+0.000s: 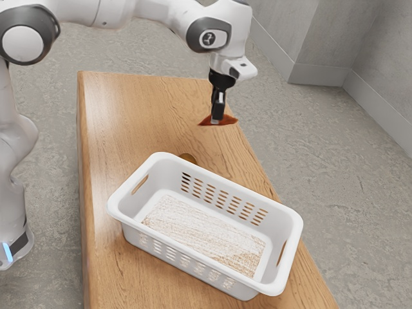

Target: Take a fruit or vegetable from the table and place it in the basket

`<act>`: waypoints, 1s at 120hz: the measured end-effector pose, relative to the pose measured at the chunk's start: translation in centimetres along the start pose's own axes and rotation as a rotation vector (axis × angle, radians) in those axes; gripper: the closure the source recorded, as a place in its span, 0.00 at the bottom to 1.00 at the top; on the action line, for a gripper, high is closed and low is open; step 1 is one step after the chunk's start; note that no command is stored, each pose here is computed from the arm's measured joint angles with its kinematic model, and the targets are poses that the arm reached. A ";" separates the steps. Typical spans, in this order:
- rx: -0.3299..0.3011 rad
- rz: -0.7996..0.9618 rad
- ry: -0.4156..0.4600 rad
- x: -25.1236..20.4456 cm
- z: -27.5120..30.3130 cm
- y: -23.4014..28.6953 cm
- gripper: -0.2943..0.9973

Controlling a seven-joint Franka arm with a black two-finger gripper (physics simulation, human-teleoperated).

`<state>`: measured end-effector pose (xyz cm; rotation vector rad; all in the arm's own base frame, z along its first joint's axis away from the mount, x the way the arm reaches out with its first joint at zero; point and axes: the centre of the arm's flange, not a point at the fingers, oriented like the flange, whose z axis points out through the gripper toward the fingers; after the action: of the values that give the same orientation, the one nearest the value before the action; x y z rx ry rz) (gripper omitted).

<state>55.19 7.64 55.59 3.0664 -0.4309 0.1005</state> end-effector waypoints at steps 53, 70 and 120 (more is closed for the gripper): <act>-0.010 0.296 -0.016 5.2 0.1 16.7 0.63; -0.013 0.279 -0.045 6.0 2.2 16.5 0.64; -0.002 0.331 -0.003 8.5 1.0 20.0 0.63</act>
<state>57.90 -13.92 55.90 2.9624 -0.9326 0.1056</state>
